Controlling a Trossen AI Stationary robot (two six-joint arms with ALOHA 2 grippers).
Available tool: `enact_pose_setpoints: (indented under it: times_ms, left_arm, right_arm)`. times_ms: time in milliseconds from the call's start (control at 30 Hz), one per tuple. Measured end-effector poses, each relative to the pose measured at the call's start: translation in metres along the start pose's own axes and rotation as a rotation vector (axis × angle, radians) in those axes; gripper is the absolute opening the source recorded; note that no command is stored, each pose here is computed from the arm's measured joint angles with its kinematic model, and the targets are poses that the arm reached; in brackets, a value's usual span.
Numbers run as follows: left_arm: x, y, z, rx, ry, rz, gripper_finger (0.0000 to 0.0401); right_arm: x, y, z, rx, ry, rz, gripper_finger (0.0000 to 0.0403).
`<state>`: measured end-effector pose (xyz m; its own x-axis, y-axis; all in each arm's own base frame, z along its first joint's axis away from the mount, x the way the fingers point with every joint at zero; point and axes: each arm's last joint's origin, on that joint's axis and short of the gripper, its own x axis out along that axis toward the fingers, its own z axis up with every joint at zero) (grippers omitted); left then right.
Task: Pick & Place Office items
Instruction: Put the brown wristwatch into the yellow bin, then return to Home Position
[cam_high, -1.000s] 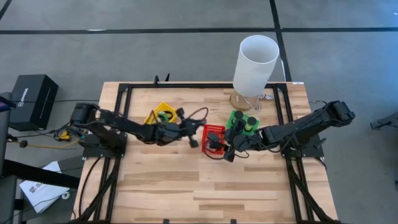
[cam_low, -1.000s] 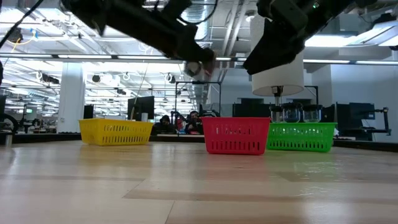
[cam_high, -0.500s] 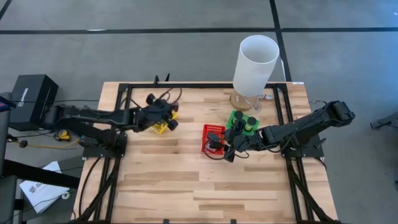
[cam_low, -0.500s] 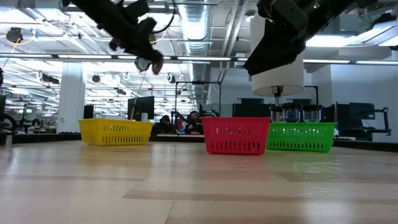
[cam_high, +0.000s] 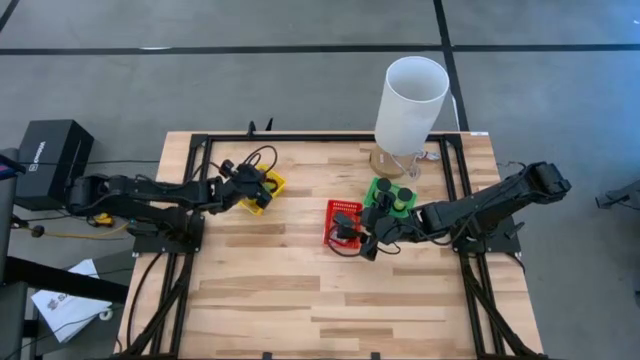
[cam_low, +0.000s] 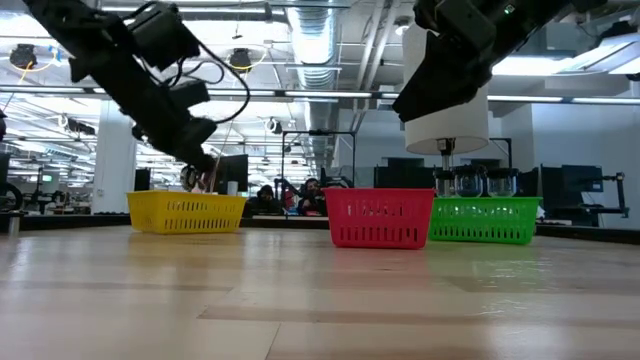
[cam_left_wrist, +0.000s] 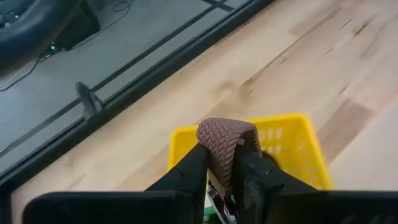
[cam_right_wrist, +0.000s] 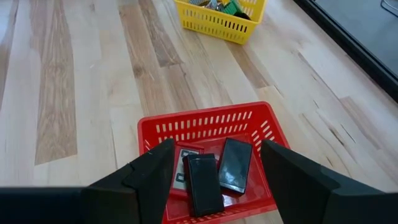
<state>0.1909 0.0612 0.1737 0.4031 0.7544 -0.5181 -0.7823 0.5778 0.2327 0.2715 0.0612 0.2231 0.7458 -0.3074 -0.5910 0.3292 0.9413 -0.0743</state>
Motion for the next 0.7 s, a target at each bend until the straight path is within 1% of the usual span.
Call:
enact_pose_setpoints:
  times_ms: [133, 300, 567, 700]
  left_arm:
    - [0.0037, 0.0039, -0.0072, -0.001, 0.017, 0.02, 0.0073]
    - [0.0041, 0.0039, -0.0085, -0.021, 0.013, 0.019, 0.0102]
    - [0.0041, 0.0036, -0.0075, -0.039, 0.005, 0.013, 0.0175]
    - [0.004, 0.0021, -0.0078, -0.084, 0.019, -0.035, 0.0207]
  right_arm:
    - [0.0, 0.0, 0.0, 0.0, 0.0, 0.0, 0.023]
    - [0.0, 0.0, 0.0, 0.0, 0.0, 0.0, 0.023]
    - [0.0, 0.0, 0.0, 0.0, 0.0, 0.0, 0.023]
    - [0.0, 0.0, 0.0, 0.0, 0.0, 0.0, 0.023]
